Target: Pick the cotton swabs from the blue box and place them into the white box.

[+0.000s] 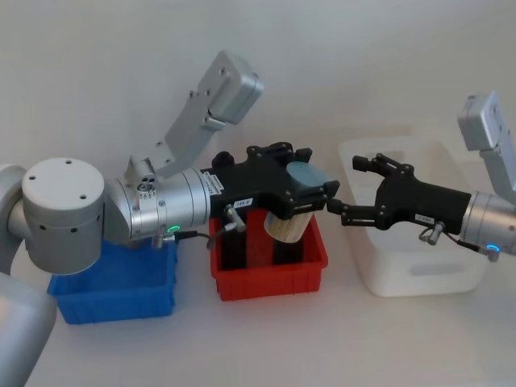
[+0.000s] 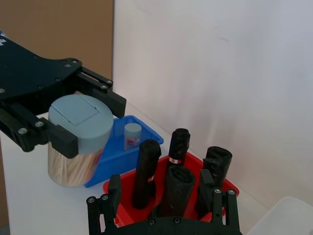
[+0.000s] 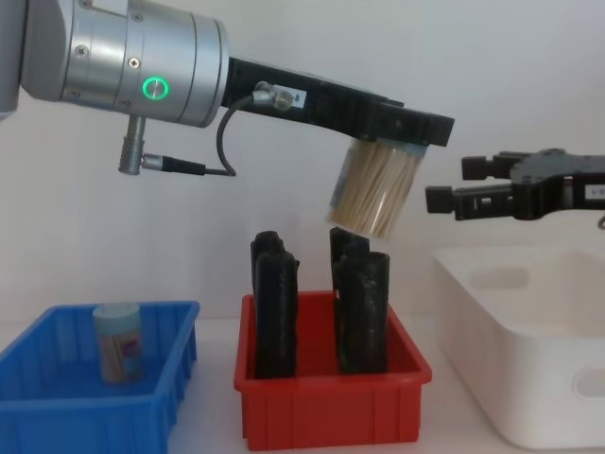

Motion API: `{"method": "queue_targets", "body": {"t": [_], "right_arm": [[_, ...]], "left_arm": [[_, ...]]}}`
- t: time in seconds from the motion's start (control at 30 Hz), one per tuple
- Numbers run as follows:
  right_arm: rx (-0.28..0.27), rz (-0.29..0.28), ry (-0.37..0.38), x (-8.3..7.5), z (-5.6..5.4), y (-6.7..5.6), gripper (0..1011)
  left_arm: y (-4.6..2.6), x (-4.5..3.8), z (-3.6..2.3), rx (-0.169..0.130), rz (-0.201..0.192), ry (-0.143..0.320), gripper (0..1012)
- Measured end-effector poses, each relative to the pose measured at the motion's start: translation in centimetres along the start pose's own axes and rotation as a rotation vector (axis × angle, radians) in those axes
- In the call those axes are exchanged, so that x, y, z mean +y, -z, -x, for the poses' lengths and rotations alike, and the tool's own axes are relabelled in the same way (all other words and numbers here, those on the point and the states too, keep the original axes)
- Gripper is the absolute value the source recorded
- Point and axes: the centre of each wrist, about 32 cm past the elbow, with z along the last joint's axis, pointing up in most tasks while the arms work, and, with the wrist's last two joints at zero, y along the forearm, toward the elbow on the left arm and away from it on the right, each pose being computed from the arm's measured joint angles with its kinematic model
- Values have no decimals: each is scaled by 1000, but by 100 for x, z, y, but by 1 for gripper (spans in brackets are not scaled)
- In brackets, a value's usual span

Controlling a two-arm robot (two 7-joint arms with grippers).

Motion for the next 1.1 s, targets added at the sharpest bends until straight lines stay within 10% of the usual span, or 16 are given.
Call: {"method": "queue_targets", "body": {"t": [0.53, 1.1], "right_arm": [[9, 73, 34, -306, -101, 165, 1001], [94, -50, -65, -339, -99, 236, 1001]], "left_arm": [[0, 0, 0, 0, 0, 0, 670], [0, 0, 0, 0, 0, 0, 670]]}}
